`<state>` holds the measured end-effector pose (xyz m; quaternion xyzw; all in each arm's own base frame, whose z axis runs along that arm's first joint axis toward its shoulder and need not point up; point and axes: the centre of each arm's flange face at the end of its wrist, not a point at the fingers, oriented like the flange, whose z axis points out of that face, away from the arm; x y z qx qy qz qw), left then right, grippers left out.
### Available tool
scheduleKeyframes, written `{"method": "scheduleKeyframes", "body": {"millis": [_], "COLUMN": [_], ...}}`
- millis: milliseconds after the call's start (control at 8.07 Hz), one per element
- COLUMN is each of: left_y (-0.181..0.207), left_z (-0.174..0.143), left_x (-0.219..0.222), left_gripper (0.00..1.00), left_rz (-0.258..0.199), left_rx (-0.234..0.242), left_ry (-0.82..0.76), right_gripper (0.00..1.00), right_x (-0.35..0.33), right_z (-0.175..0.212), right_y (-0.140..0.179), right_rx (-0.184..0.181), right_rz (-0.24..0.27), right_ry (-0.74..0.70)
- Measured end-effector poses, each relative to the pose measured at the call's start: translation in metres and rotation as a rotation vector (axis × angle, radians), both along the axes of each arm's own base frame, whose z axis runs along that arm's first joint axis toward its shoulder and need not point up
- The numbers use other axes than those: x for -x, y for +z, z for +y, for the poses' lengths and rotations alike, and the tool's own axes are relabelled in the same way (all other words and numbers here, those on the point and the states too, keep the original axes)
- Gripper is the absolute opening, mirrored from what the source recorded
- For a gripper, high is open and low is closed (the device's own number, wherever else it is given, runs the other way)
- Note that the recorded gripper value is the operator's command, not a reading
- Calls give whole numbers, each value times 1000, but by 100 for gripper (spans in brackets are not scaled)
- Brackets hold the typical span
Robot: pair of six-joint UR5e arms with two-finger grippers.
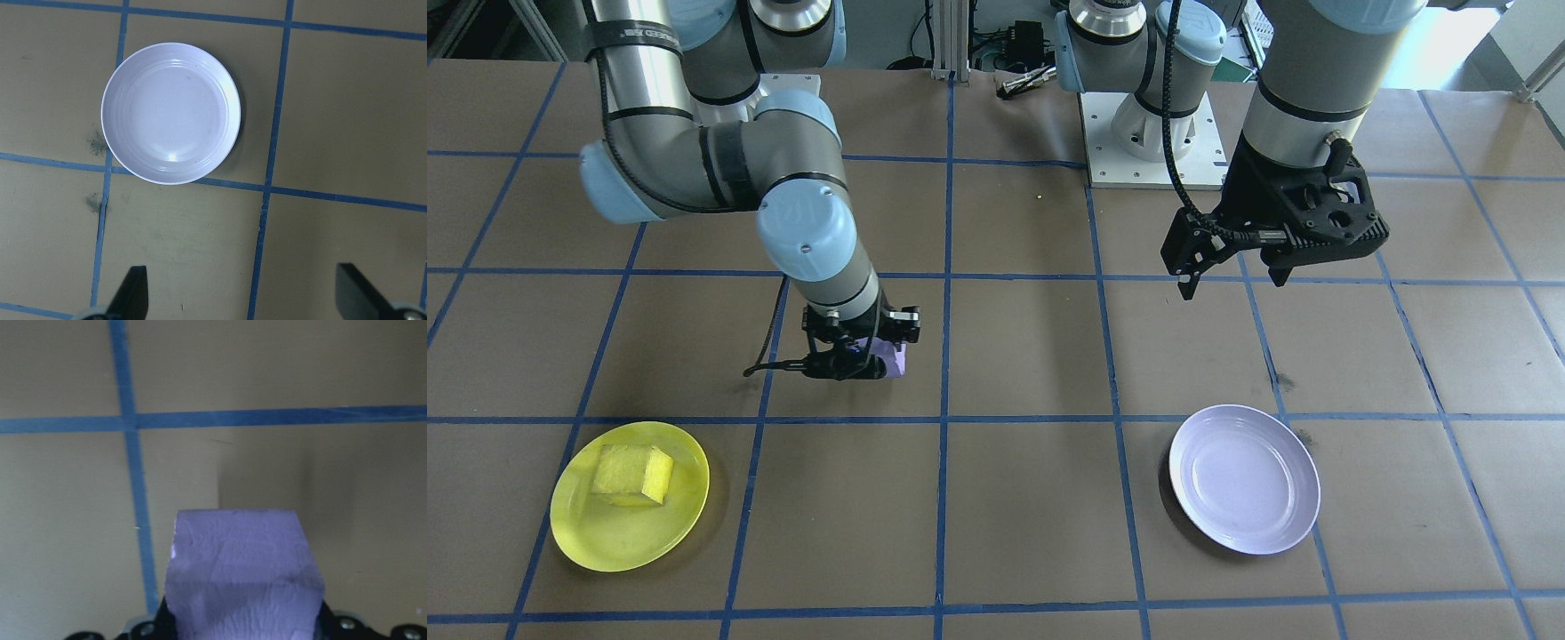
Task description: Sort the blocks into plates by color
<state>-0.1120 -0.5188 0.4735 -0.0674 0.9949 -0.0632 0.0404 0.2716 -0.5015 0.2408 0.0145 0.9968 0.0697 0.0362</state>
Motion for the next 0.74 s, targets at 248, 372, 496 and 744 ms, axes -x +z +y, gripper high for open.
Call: {"method": "scheduleKeyframes", "body": {"millis": [248,372,496,744], "left_y": [0,0,-1,-4], "left_z": [0,0,0,2], "left_x": [0,0,0,0], "left_gripper": [100,100,100,100], "left_rz": [-1,-1,-1,-1], "left_rx": [-1,-2,-4,-12], "left_ry": [0,1,1,1], "right_gripper": [67,67,68,84], "right_x": [-70,-97,-121,-150], "right_z": [20,29,35,35], "right_y": [3,2,-3,-7], "right_rx": [90,106,109,115], "right_rz": [-48,-60,-65,-65], "right_ry": [42,48,48,50]}}
